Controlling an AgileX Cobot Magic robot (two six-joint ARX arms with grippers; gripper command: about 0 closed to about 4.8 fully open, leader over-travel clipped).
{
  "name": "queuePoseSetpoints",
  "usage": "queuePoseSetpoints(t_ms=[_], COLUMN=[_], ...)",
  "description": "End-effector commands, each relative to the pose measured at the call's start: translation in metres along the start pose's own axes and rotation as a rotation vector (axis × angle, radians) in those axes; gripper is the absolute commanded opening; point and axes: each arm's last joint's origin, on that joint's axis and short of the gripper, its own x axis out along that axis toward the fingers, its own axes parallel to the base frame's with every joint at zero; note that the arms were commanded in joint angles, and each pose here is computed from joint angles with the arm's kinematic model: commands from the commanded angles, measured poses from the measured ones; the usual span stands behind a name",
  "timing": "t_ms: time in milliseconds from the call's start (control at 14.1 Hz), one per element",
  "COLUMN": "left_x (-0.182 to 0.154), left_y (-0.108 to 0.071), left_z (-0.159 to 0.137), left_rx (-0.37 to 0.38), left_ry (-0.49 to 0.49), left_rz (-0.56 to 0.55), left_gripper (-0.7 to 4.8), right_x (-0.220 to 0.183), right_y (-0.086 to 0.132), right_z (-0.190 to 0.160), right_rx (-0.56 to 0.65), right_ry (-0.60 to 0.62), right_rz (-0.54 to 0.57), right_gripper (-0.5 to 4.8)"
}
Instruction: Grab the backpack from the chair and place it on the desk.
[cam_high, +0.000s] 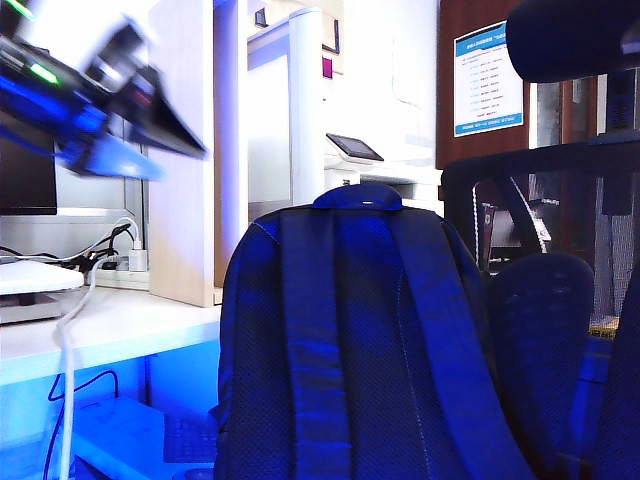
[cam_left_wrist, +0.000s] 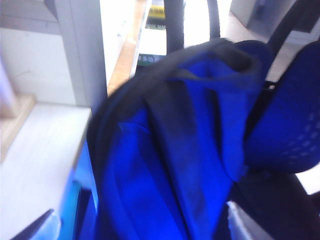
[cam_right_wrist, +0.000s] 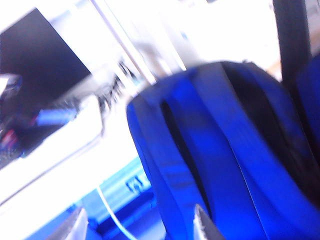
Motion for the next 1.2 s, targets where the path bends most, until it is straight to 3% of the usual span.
queuePoseSetpoints(t_ms=[71, 496, 850, 921, 992, 1063, 1204], left_x=[0.038, 0.09, 0.145, 0.153, 0.158, 0.16, 0.154], left_y=[0.027, 0.057, 0.063, 0.062, 0.059, 0.055, 0.053], left_z=[-0.004, -0.014, -0.016, -0.017, -0.016, -0.015, -0.004], left_rx=[0.029, 0.037, 0.036, 0.033, 0.042, 0.052, 0.052], left_ry=[0.027, 0.066, 0.098, 0.106, 0.095, 0.087, 0.074], left_rz=[-0.039, -0.116, -0.174, -0.191, -0.219, -0.225, -0.209], left_gripper=[4.79, 4.79, 4.69, 2.72, 0.28, -0.09, -0.07], right_x=[0.0, -0.001, -0.001, -0.002, -0.002, -0.001, -0.002], right_y=[-0.003, -0.005, -0.007, -0.007, -0.007, -0.007, -0.007], right_z=[-0.006, -0.009, -0.013, -0.013, -0.013, -0.013, -0.016], right_rx=[0.047, 0.059, 0.07, 0.07, 0.071, 0.071, 0.089], right_ry=[0.065, 0.1, 0.133, 0.133, 0.134, 0.135, 0.188], right_rz=[-0.035, -0.057, -0.078, -0.078, -0.077, -0.077, -0.043], right_gripper=[2.75, 2.75, 2.74, 2.74, 2.74, 2.74, 2.74])
